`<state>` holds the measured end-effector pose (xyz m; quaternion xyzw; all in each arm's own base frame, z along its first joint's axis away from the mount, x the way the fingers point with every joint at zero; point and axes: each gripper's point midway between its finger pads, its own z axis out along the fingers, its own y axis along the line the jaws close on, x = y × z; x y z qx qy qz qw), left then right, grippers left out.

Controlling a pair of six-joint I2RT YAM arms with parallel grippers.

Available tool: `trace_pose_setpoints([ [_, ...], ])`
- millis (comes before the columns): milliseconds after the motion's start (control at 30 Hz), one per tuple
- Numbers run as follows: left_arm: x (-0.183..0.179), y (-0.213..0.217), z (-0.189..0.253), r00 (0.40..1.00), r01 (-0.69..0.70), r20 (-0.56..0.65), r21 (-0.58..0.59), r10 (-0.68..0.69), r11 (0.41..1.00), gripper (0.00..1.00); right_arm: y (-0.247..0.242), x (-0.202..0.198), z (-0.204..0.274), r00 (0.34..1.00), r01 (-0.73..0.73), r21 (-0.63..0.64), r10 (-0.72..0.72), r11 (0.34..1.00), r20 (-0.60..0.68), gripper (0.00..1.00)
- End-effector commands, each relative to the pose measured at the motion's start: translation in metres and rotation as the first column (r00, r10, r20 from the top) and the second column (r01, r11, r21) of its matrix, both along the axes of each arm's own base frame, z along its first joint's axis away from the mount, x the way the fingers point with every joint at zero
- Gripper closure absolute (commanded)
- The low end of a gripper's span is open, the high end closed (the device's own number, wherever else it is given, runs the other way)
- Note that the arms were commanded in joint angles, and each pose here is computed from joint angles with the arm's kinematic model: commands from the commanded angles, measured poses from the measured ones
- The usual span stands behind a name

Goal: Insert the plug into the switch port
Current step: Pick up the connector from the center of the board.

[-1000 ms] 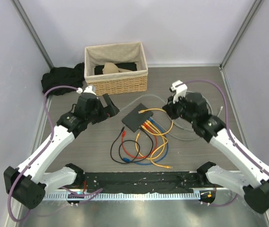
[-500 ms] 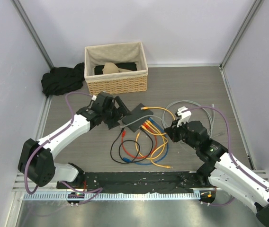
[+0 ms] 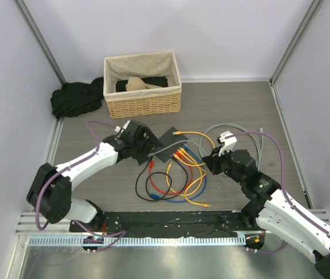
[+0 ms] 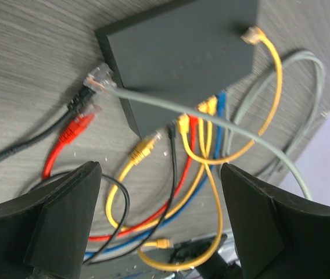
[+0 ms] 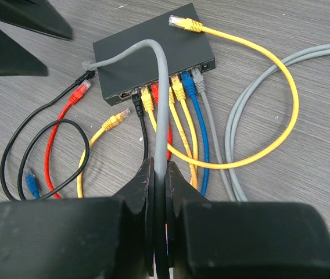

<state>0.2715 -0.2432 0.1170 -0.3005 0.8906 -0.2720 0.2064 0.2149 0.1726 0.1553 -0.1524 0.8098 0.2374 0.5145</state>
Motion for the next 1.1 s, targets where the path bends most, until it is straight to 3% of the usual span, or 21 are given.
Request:
trace_pose_setpoints([
  [0,0.027,-0.015,0.006,0.998,-0.046,0.047,-0.022,0.047,0.999,0.12,0.002,0.003,0.008,0.999,0.014,0.033,-0.015,0.999,0.029,0.99],
  [233,0.043,-0.025,-0.001,0.997,-0.065,0.047,-0.022,0.065,0.998,0.14,0.004,0.000,0.002,1.000,-0.006,0.024,0.005,1.000,0.007,0.99],
  [367,0.047,-0.027,-0.024,0.998,-0.056,-0.002,0.034,0.056,0.998,0.16,0.003,0.001,0.002,1.000,0.000,0.025,-0.001,1.000,0.018,0.99],
  [833,0.052,-0.040,-0.050,0.996,0.000,-0.087,0.083,0.008,0.997,0.35,0.003,0.002,0.002,1.000,-0.002,0.025,0.002,1.000,0.029,0.99],
  [1067,0.051,-0.042,-0.055,0.995,0.016,-0.103,0.084,-0.007,0.996,0.53,0.005,-0.001,0.008,0.999,-0.019,0.041,0.017,0.999,0.041,0.99],
])
